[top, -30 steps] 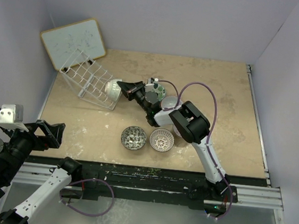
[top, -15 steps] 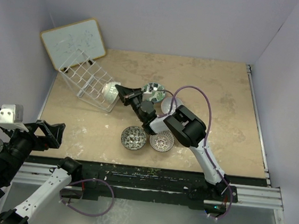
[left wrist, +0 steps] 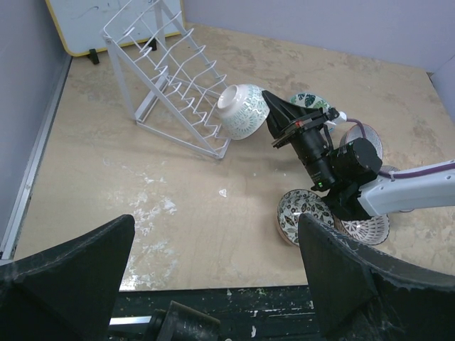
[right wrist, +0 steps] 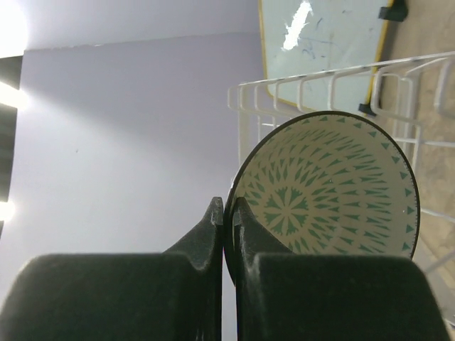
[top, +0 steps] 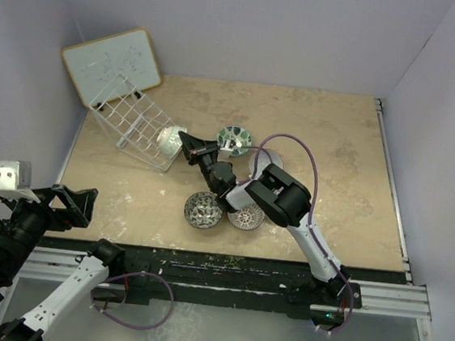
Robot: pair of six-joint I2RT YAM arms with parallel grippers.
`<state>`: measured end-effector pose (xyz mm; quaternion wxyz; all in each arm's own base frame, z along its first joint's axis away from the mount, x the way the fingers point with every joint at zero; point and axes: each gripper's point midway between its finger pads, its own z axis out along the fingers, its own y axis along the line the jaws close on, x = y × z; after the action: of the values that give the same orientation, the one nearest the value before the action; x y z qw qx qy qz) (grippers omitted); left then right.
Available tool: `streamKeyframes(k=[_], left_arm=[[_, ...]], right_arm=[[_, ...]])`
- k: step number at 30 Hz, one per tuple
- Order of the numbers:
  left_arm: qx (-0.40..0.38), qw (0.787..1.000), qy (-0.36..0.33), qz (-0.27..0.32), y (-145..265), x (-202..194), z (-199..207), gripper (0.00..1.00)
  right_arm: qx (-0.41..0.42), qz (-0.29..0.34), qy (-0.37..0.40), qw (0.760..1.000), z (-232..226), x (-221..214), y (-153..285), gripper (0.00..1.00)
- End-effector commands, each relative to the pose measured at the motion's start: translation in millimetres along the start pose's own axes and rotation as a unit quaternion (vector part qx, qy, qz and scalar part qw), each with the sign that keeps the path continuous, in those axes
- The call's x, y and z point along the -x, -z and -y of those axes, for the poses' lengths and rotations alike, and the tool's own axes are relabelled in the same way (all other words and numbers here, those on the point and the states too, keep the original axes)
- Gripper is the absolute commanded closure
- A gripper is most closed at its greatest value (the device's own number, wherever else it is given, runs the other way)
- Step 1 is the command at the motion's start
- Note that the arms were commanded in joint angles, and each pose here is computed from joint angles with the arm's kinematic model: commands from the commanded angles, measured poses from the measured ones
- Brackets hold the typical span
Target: Load the bowls into the dish rack
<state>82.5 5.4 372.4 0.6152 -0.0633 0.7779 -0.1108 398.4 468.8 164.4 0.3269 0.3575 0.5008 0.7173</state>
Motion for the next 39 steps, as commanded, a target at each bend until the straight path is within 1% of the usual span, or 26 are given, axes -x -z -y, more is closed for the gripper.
streamKeyframes(k=[1, 11, 15, 22, 33, 37, 39], left_arm=[[-0.011, 1.000, -0.004, 0.015, 2, 9, 4, 0.01], [-0.007, 1.000, -0.004, 0.019, 10, 9, 0, 0.01], [-0.006, 1.000, -0.006, 0.019, 11, 9, -1, 0.01], [-0.002, 1.000, -0.009, 0.022, 15, 9, -4, 0.01], [0.004, 1.000, -0.011, 0.022, 16, 8, -7, 0.01], [0.001, 1.000, -0.009, 0.022, 16, 8, -6, 0.01], [0.001, 1.000, -0.009, 0.022, 17, 8, -6, 0.01]], right_arm=[[0.092, 0.020, -0.051, 0.994, -76, -5, 1, 1.00], [0.095, 0.015, -0.053, 0.994, -71, -17, -5, 1.00], [0.081, 0.014, -0.051, 0.995, -62, -18, -7, 1.00], [0.052, -0.009, -0.059, 0.997, -37, -29, -15, 1.00], [0.023, -0.007, -0.053, 0.998, -25, -27, -15, 1.00], [0.015, -0.018, -0.061, 0.998, -17, -30, -16, 0.97], [0.013, -0.020, -0.064, 0.998, -14, -30, -17, 0.93]])
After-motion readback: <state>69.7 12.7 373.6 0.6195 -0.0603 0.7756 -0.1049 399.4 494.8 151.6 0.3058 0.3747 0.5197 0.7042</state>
